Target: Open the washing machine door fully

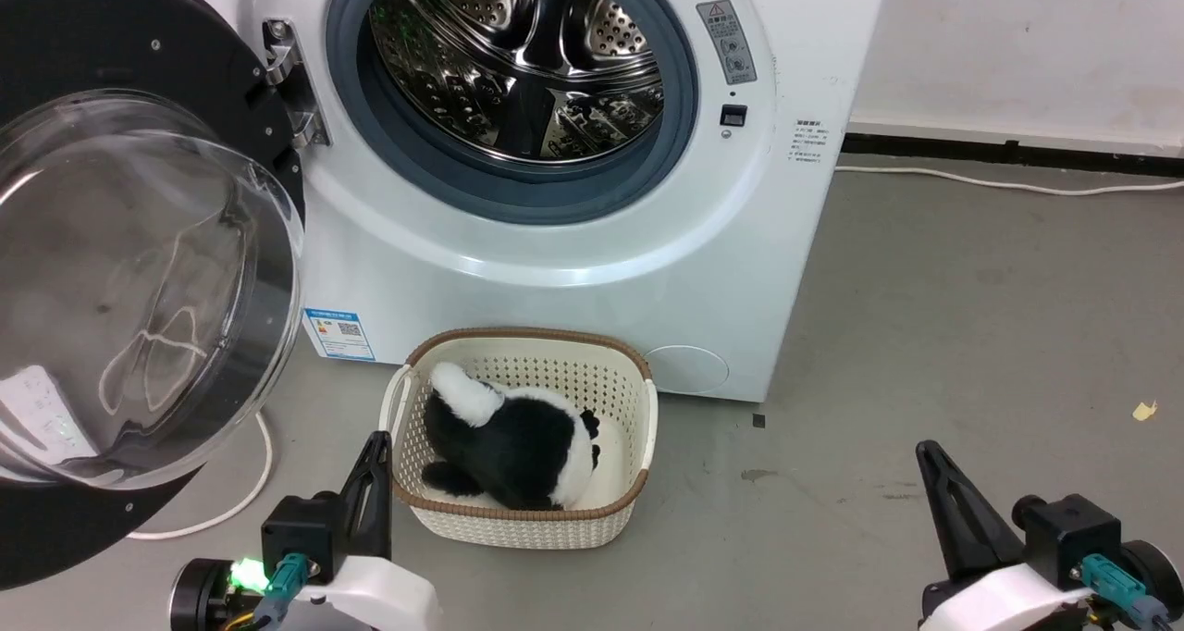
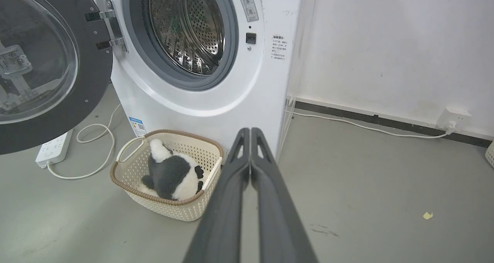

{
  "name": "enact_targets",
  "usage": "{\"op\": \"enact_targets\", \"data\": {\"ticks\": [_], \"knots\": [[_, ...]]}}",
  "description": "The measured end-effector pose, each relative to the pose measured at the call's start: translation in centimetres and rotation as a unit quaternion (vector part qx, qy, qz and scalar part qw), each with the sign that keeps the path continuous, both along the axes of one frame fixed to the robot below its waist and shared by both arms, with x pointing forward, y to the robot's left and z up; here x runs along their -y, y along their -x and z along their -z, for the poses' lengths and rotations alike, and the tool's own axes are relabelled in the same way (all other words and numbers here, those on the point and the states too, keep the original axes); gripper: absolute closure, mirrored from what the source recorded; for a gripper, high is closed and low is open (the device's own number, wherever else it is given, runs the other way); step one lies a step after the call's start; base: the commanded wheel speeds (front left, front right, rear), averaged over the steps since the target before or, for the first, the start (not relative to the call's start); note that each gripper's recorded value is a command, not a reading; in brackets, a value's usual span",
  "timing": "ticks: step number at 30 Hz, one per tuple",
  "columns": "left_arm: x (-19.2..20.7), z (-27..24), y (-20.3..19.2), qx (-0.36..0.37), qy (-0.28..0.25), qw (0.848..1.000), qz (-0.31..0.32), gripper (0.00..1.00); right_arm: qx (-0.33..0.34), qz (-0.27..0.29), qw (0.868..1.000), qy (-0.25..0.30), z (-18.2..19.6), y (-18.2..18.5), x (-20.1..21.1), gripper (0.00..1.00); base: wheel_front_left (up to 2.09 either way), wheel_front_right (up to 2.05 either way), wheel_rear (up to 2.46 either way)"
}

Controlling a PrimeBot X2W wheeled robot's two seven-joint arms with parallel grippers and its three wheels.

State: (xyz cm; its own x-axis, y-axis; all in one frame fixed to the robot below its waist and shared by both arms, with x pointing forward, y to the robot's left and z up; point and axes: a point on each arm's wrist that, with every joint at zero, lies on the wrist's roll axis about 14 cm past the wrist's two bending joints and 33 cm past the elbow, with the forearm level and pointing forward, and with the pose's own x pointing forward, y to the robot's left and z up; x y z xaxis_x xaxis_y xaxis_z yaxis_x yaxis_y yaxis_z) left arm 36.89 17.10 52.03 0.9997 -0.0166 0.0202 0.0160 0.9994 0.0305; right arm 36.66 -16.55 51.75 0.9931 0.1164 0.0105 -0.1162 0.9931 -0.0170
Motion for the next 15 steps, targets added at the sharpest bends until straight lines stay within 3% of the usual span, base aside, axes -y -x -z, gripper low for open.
{"op": "enact_targets", "data": {"ticks": [15], "knots": [[-0.19,-0.34,-0.19,-0.003,-0.002,1.0,-0.002,1.0,-0.008,-0.001,1.0,0.007,0.05,0.03,-0.09,1.0,0.0,0.0,0.0]]}}
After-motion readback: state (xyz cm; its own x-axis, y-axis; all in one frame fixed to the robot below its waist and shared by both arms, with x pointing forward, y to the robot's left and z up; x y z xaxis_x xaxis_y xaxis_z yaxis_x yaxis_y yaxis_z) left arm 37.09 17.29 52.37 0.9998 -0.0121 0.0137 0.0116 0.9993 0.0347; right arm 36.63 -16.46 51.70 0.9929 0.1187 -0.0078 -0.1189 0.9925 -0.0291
